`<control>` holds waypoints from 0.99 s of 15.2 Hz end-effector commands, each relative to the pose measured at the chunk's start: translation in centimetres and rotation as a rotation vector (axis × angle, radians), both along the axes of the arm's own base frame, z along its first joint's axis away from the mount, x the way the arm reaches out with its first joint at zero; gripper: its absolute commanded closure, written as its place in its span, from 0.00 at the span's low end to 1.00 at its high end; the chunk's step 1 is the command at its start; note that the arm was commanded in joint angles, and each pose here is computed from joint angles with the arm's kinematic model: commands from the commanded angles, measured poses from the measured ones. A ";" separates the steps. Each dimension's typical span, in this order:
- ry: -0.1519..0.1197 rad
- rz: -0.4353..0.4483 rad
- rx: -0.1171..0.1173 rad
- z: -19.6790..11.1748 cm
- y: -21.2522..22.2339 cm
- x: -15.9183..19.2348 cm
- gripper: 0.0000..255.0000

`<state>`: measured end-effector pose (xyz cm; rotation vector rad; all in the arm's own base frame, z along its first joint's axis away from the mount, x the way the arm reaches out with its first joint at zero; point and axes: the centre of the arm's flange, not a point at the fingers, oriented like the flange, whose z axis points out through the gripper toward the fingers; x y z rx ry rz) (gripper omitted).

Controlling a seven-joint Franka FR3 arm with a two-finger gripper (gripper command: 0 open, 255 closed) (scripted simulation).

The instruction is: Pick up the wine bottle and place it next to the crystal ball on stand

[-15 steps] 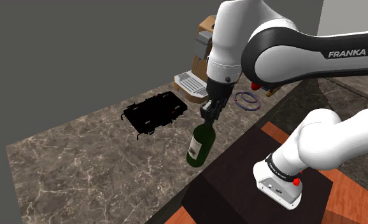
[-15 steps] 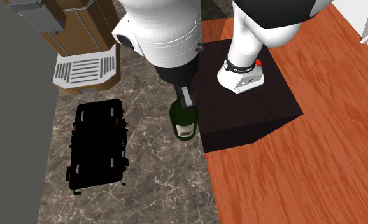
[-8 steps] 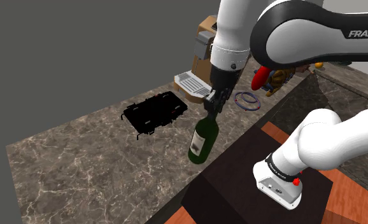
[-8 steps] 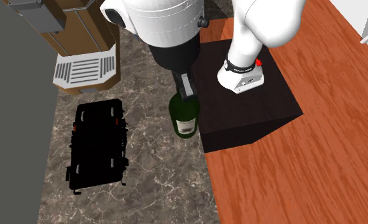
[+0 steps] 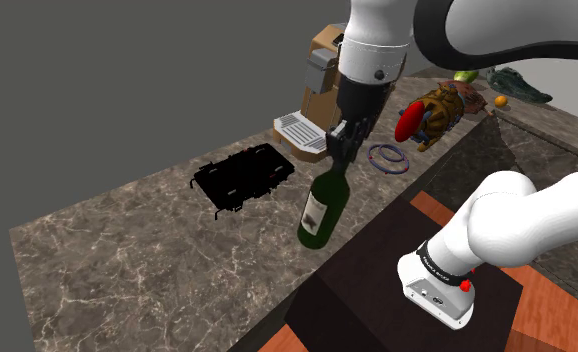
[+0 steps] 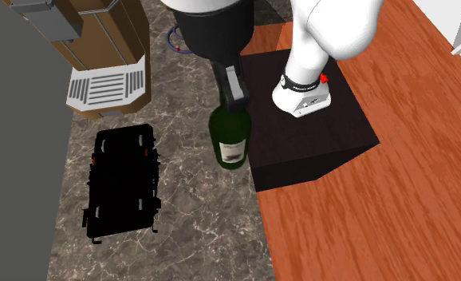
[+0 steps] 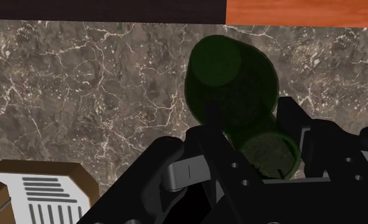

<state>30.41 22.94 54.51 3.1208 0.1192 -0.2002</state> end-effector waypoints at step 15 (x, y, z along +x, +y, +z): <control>0.000 0.000 0.000 8.4 0.1 0.0 1.00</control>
